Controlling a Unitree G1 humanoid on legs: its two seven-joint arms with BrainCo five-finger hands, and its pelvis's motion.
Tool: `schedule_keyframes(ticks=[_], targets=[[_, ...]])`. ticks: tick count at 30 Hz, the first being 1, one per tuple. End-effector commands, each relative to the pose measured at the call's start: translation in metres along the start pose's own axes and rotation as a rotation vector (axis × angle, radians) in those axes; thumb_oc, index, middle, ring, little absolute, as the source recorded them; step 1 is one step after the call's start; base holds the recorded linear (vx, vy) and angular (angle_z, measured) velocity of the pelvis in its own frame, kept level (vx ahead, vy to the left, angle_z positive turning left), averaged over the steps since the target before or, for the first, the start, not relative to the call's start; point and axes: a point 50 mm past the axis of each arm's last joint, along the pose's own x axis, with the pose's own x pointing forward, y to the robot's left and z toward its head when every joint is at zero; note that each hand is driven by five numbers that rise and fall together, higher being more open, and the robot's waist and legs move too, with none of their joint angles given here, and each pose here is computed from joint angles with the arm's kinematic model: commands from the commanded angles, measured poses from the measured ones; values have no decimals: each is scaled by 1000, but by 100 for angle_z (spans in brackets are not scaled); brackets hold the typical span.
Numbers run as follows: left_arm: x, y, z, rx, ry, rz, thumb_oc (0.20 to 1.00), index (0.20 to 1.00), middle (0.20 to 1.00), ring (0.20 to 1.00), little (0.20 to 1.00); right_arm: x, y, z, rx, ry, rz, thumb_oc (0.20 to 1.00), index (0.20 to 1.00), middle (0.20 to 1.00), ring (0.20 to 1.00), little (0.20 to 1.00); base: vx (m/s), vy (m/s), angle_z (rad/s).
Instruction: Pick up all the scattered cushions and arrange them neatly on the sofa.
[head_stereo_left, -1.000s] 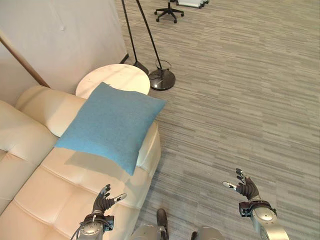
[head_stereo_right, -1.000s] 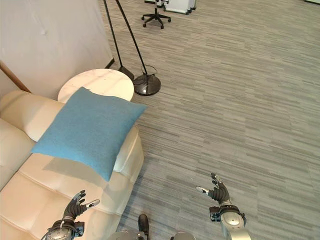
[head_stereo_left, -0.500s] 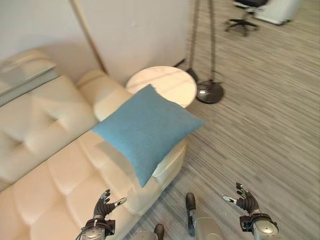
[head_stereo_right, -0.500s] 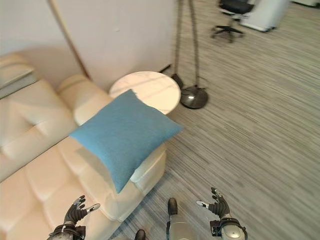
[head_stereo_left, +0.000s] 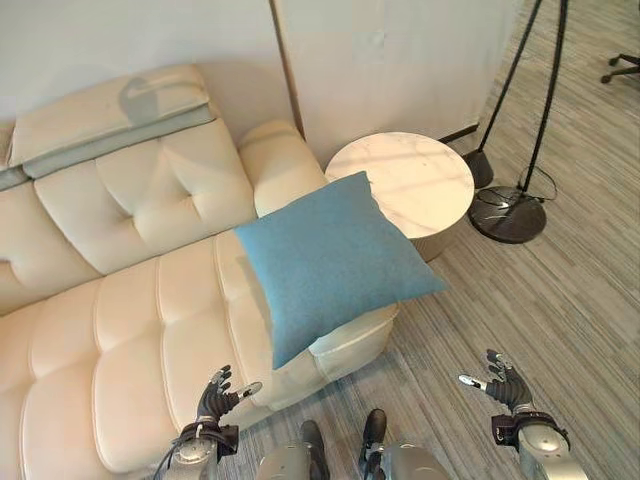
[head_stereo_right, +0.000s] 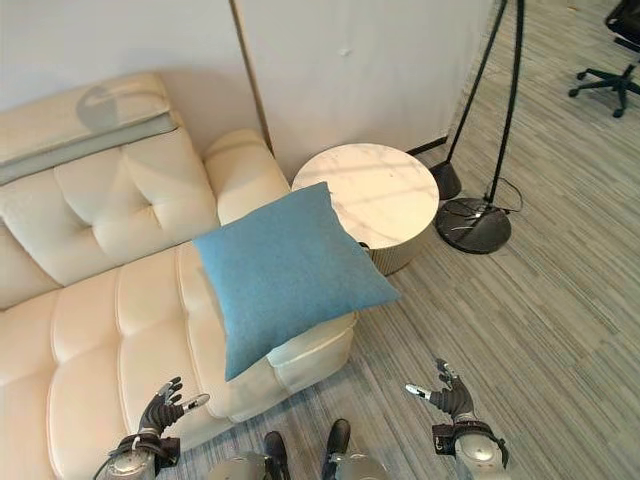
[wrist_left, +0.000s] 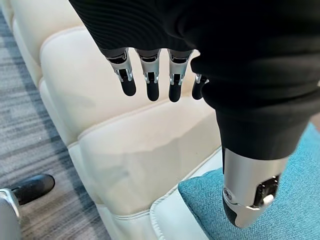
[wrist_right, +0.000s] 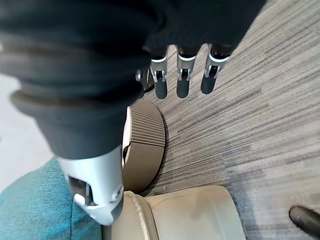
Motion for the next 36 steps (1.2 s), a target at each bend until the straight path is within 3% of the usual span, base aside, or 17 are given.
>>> schedule_keyframes(ticks=[1, 11, 20, 28, 32, 34, 36], targets=[[-2, 21, 11, 28, -65, 38, 1000, 1000, 1000, 1000, 1000, 1, -19, 20, -40, -102, -61, 1000, 1000, 1000, 1000, 1000, 211, 168, -18], [0, 39, 31, 45, -135, 82, 1000, 1000, 1000, 1000, 1000, 4, -30, 32, -74, -137, -104, 1000, 1000, 1000, 1000, 1000, 112, 98, 10], [6, 34, 44, 58, -174, 36, 1000, 1000, 1000, 1000, 1000, 16, -53, 50, -117, -157, -147, 1000, 1000, 1000, 1000, 1000, 104, -42, 57], [21, -4, 88, 42, -293, -90, 1000, 1000, 1000, 1000, 1000, 43, -50, 89, -170, -198, -101, 1000, 1000, 1000, 1000, 1000, -11, -126, 36], [27, -31, 120, 39, -378, -153, 1000, 1000, 1000, 1000, 1000, 54, -33, 110, -181, -231, -57, 1000, 1000, 1000, 1000, 1000, -116, -103, 20], [30, -67, 161, 48, -478, -228, 1000, 1000, 1000, 1000, 1000, 66, -4, 139, -200, -281, 6, 1000, 1000, 1000, 1000, 1000, -114, -122, 9], [30, -77, 175, 61, -510, -243, 1000, 1000, 1000, 1000, 1000, 69, 5, 150, -200, -303, 24, 1000, 1000, 1000, 1000, 1000, -60, -71, 6]])
